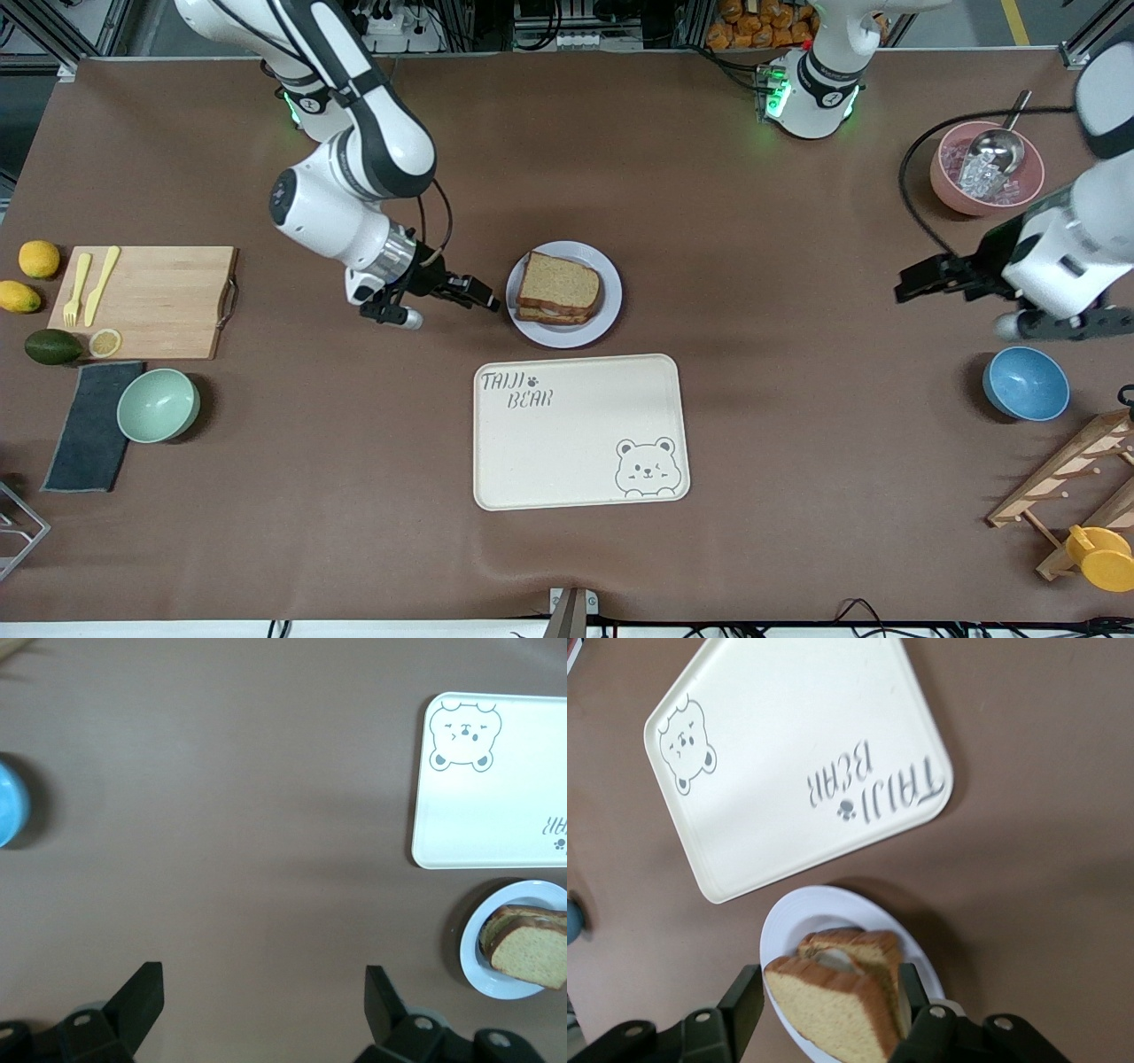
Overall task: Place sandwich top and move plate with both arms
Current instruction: 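Release the bread and retract the right gripper while the left gripper approaches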
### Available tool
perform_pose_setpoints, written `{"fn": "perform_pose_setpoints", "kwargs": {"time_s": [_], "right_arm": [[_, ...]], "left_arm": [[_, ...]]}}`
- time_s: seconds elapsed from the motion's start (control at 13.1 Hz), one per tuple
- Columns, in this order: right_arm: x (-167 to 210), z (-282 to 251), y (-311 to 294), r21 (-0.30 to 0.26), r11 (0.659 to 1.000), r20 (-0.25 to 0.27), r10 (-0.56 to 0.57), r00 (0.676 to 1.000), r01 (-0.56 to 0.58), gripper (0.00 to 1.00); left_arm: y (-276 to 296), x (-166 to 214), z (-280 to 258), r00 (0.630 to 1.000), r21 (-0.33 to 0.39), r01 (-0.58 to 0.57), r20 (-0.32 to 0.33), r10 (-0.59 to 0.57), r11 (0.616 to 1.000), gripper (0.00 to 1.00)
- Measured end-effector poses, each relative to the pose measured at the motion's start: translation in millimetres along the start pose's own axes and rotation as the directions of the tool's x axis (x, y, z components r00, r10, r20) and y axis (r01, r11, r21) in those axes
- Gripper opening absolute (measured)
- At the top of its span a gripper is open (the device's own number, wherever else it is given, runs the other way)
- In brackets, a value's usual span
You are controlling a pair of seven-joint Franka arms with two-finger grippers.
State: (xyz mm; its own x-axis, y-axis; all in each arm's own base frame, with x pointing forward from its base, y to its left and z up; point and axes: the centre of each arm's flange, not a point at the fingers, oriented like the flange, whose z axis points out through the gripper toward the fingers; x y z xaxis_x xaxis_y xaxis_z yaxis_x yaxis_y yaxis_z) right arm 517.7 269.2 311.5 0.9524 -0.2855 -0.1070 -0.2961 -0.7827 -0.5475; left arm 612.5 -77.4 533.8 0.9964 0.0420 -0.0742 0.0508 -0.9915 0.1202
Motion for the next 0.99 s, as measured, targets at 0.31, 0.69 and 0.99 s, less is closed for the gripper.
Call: {"fn": "perform_pose_setpoints", "kwargs": {"time_s": [0.31,0.69,0.99], "right_arm": [[69.7,-73.8,28.5,-0.046,0.999,0.088,-0.026,0.996,0.03,0.71],[118.7,-148.0,66.3,-0.135,0.986,0.097,-0.081,0.992,0.094,0.74],[150.4,-219.9,107.6,-0.197,0.956,0.124,-0.195,0.973,0.217,0.97]], "left_arm": [[26.6,11.8,92.7,1.0,-0.042,-0.02,-0.01,0.019,0.999,1.0],[51.9,-12.4,197.4,0.995,-0.207,0.076,0.073,-0.062,0.975,1.0],[70.0,-34.6,240.5,0.986,-0.294,0.07,0.162,-0.023,0.953,1.0]]}}
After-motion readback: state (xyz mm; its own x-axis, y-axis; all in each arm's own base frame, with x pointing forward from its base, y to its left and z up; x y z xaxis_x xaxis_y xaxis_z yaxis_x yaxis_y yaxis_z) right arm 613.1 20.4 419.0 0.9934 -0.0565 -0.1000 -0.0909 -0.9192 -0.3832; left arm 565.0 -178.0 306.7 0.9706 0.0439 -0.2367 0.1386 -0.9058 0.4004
